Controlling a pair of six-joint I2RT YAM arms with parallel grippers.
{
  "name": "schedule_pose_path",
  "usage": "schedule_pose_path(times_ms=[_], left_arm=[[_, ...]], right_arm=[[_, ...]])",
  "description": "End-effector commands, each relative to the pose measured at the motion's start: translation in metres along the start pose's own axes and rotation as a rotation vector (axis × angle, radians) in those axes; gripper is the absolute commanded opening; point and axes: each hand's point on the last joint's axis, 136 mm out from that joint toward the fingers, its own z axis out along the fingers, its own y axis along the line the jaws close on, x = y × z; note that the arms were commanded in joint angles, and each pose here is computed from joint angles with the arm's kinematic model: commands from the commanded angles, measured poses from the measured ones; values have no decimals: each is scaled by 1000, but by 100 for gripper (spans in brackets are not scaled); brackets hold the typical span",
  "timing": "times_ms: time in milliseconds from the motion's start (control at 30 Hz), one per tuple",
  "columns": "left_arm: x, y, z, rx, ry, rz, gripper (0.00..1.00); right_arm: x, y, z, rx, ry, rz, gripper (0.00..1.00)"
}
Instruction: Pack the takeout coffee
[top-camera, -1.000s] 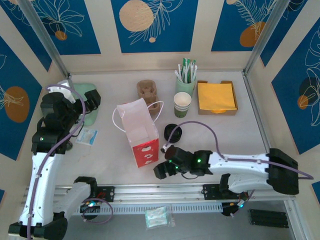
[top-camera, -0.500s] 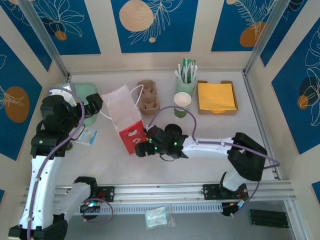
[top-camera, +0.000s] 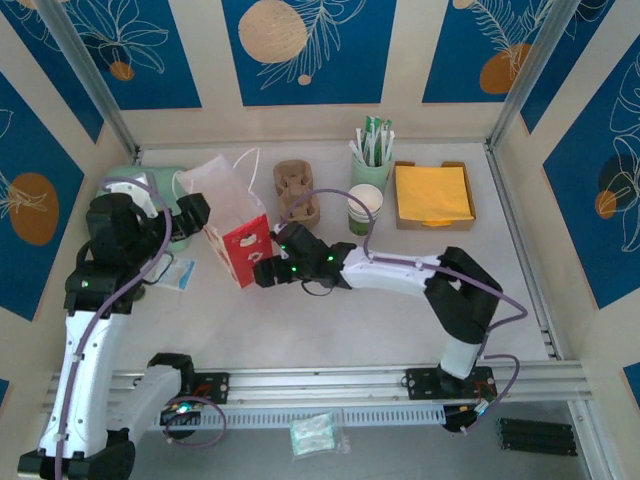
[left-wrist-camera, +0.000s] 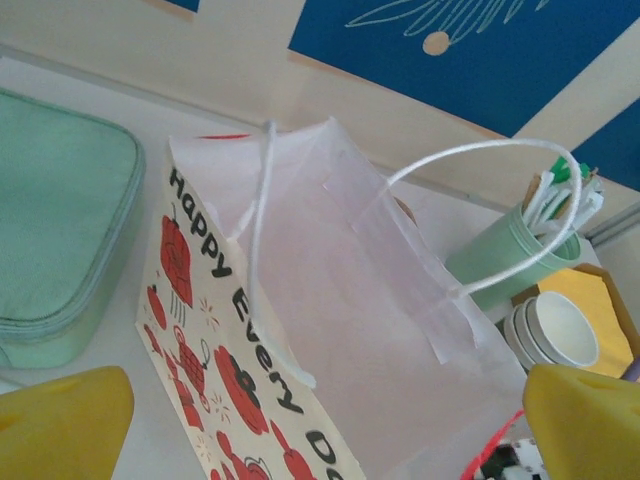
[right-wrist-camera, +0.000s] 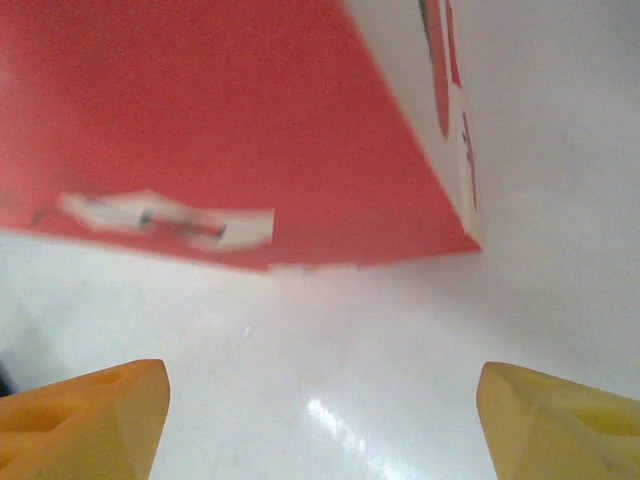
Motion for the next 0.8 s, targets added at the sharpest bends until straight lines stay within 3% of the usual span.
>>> schedule_pose_path(times_ms=[0, 133, 367, 533, 767], left_arm=[[-18, -25, -22, 99, -33, 32, 100], [-32, -50, -35, 197, -48, 35, 99], [-40, -103, -42, 331, -18, 102, 99], [-16, -148, -30, 385, 45, 217, 99], [65, -218, 7, 406, 190, 433, 99]], right_arm=[[-4, 16, -59, -51, -5, -8, 81], [-23, 0, -120, -27, -57, 45, 82], [-62, -86, -199, 70, -131, 255, 82], [-76, -142, -214, 113, -101, 378, 82], [-95, -203, -201, 201, -40, 493, 79]])
